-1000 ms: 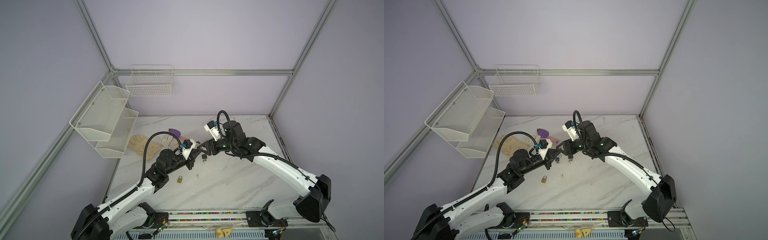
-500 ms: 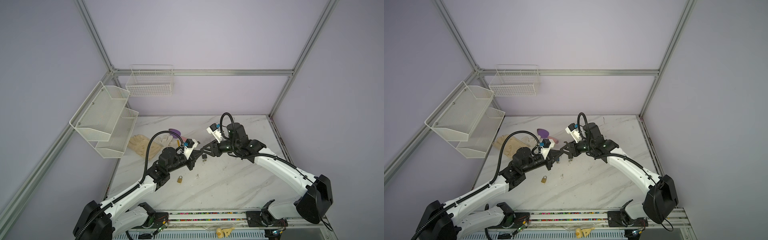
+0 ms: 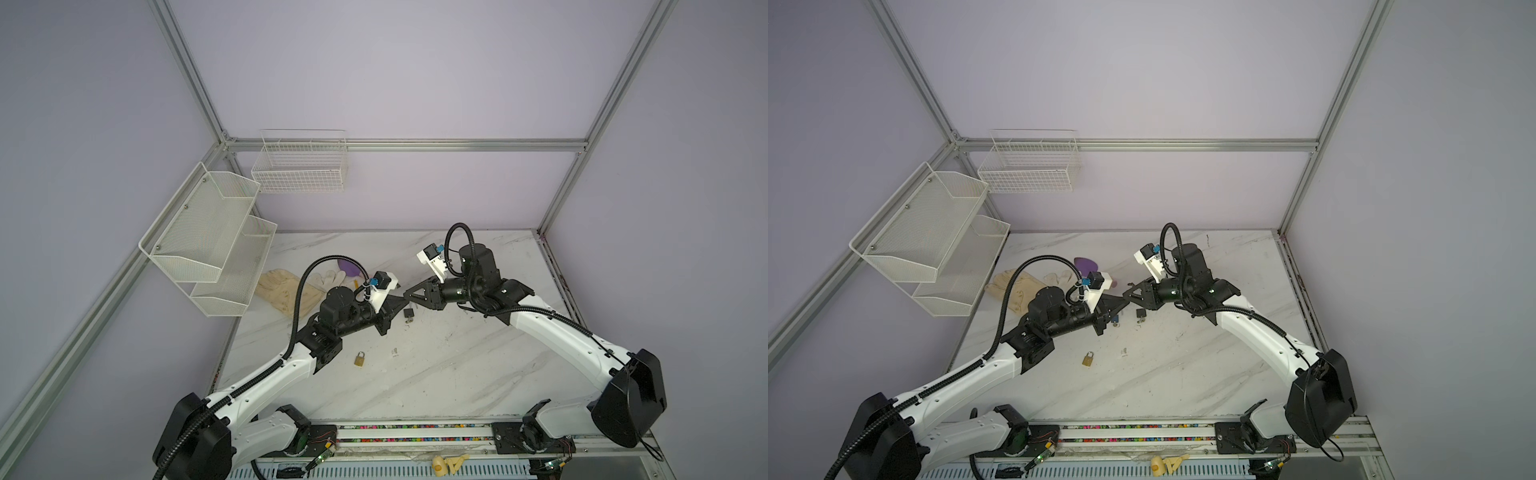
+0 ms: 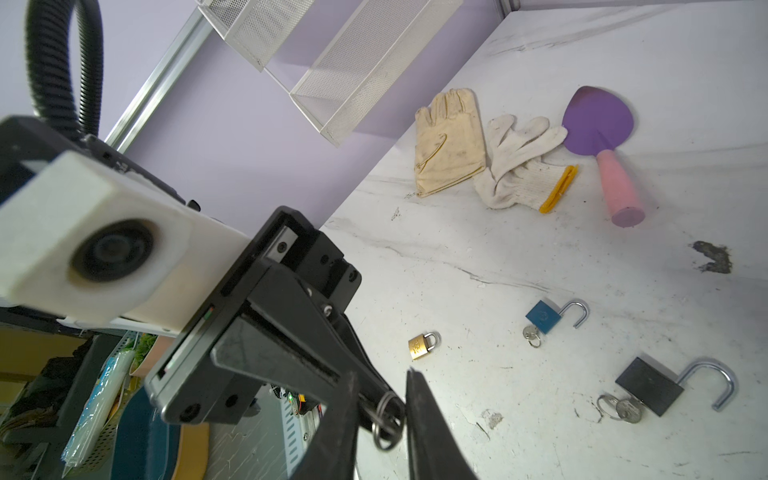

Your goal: Unlock with the key

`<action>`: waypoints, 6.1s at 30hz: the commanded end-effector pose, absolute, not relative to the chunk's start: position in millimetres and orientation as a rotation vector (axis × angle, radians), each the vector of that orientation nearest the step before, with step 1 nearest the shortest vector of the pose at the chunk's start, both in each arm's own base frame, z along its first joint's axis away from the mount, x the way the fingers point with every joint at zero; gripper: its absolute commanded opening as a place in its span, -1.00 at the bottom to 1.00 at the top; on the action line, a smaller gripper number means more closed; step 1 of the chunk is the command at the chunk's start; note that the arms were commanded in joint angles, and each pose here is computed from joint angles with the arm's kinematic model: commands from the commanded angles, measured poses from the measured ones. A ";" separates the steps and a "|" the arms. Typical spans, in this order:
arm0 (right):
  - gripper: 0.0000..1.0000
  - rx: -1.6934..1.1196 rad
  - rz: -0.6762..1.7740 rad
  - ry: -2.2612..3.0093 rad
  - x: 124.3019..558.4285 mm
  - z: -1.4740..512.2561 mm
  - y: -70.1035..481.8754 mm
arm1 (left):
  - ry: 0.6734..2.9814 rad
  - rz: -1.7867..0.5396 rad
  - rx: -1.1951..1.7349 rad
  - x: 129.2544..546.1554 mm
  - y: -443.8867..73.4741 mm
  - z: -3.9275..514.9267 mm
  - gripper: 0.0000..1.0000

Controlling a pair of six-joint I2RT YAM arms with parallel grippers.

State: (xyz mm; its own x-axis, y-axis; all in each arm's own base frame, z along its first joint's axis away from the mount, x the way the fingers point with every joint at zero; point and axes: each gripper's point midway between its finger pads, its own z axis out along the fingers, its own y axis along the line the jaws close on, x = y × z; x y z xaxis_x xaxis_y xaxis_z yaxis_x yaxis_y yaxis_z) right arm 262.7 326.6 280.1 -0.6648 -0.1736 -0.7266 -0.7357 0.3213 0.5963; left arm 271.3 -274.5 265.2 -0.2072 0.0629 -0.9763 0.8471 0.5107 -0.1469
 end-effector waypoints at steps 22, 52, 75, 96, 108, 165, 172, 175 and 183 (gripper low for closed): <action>-1.00 -0.623 1.335 1.912 276.4 323.5 311.3 | 1.509 -0.921 0.648 282.7 -263.2 339.8 -0.78; -1.00 0.045 1.604 1.516 283.3 380.0 327.7 | 1.317 -1.545 -0.335 295.0 -228.5 378.0 -0.26; -1.00 0.074 1.636 1.492 283.2 386.0 335.6 | 1.336 -1.542 -0.325 298.3 -239.1 375.6 -0.50; -1.00 0.119 1.627 1.503 288.0 374.6 334.0 | 1.308 -1.563 -0.297 299.0 -244.6 384.6 -0.81; -1.00 0.103 1.615 1.507 287.3 373.0 334.5 | 1.277 -1.532 -0.264 296.0 -241.0 389.9 -1.00; -0.47 -0.731 1.628 1.779 249.2 305.6 322.3 | 1.630 -1.111 0.592 274.7 -268.8 385.7 -1.00; -0.58 -0.719 1.621 1.800 251.8 297.1 321.7 | 1.626 -1.116 0.598 273.2 -269.4 386.4 -1.00; -0.56 -0.717 1.614 1.784 252.7 303.4 320.2 | 1.631 -1.115 0.601 272.8 -269.0 385.1 -1.00; -0.51 -0.719 1.613 1.763 253.8 312.4 318.8 | 1.633 -1.110 0.603 273.0 -268.9 384.4 -1.00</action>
State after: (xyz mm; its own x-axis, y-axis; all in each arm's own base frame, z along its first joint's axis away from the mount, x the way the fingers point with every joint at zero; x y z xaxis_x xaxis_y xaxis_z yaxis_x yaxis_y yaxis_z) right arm 253.2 320.7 294.3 -0.6974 -0.0015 -0.7166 -0.7113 0.1235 0.6920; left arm 277.1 -269.0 328.5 -0.4547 -0.0802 -0.8870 0.7554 0.4930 -0.4317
